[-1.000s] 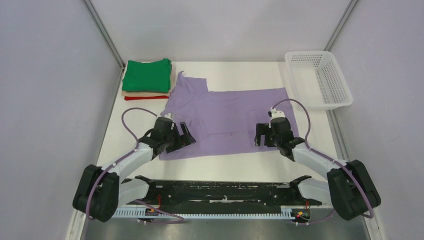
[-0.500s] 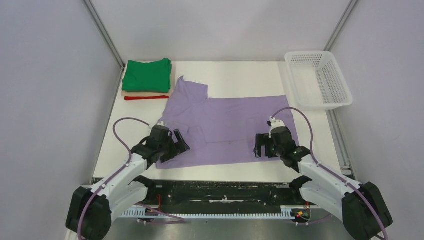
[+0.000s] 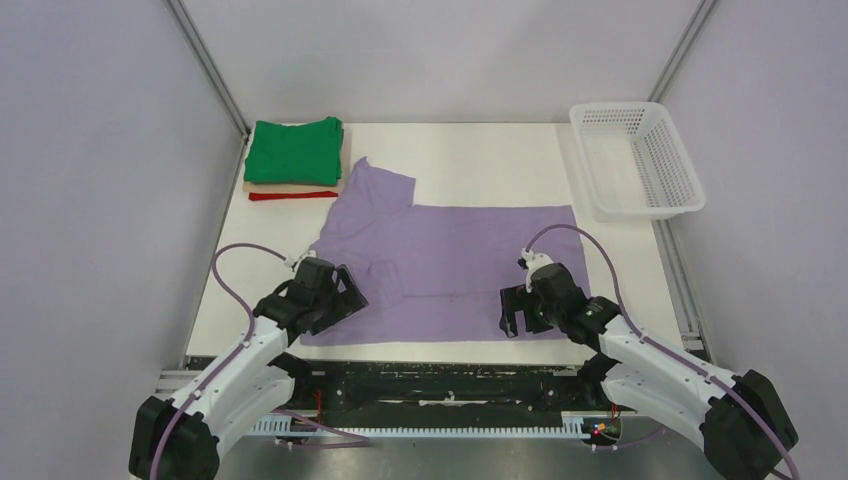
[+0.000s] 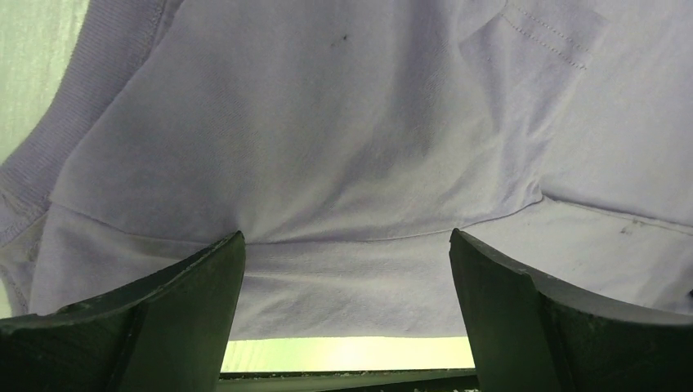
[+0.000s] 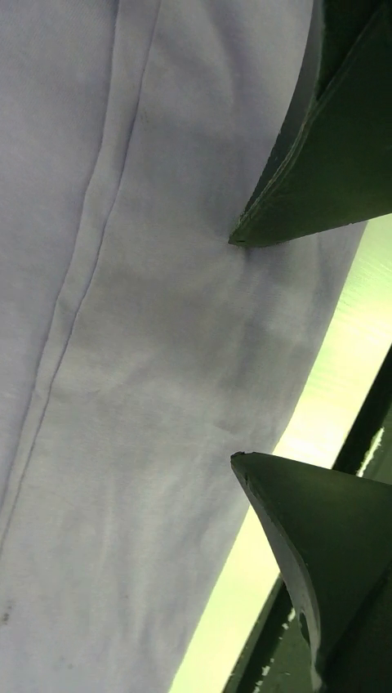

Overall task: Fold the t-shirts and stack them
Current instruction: Fold the flattened tshirt in 1/3 of the way, then grab the side of the flattened tshirt furthest away from the robot with both arms

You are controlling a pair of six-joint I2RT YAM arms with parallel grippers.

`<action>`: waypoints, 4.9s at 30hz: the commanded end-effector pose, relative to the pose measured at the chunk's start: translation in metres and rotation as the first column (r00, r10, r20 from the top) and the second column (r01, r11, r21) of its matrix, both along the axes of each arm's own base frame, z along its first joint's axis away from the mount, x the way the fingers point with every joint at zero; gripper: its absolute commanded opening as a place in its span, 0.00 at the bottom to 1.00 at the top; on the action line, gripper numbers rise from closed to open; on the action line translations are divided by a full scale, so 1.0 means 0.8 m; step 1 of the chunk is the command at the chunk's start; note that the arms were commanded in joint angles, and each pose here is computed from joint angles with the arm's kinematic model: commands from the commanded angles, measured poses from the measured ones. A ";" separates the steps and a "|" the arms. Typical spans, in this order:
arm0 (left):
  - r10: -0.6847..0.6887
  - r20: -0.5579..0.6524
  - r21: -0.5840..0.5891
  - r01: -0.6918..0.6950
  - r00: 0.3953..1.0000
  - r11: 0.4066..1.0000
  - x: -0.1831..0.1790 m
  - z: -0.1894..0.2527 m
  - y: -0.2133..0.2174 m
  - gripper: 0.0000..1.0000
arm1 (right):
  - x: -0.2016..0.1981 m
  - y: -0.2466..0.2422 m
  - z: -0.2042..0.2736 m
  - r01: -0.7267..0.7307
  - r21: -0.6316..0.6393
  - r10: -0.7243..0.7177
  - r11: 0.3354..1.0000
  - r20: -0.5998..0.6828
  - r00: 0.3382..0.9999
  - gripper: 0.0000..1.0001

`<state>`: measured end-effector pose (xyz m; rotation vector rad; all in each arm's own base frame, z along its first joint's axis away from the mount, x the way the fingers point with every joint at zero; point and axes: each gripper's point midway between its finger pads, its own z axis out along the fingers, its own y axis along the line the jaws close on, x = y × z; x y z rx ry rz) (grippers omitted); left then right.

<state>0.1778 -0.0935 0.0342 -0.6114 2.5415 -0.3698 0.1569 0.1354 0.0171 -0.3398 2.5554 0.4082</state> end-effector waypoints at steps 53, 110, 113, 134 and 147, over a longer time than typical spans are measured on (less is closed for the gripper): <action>-0.496 0.015 0.646 0.370 0.868 0.668 0.441 0.164 -0.071 0.98 | 0.209 -0.055 0.131 0.348 0.030 -0.337 0.937 0.344 0.877 0.98; -0.639 0.108 0.618 0.452 0.761 0.643 0.479 0.093 -0.061 0.02 | 0.252 -0.150 0.102 0.654 -0.223 -0.589 0.723 0.294 0.752 0.98; -0.642 0.147 0.601 0.447 0.753 0.662 0.461 0.103 -0.062 0.02 | 0.278 -0.156 0.099 0.694 -0.216 -0.635 0.687 0.286 0.718 0.98; -0.697 0.307 0.428 0.560 0.648 0.709 0.359 0.137 -0.098 0.02 | 0.355 -0.182 0.032 0.780 -0.377 -0.745 0.499 0.272 0.609 0.98; -0.636 0.354 0.446 0.474 0.686 0.759 0.329 0.139 -0.075 0.02 | 0.316 -0.188 0.009 0.775 -0.407 -0.764 0.483 0.237 0.600 0.90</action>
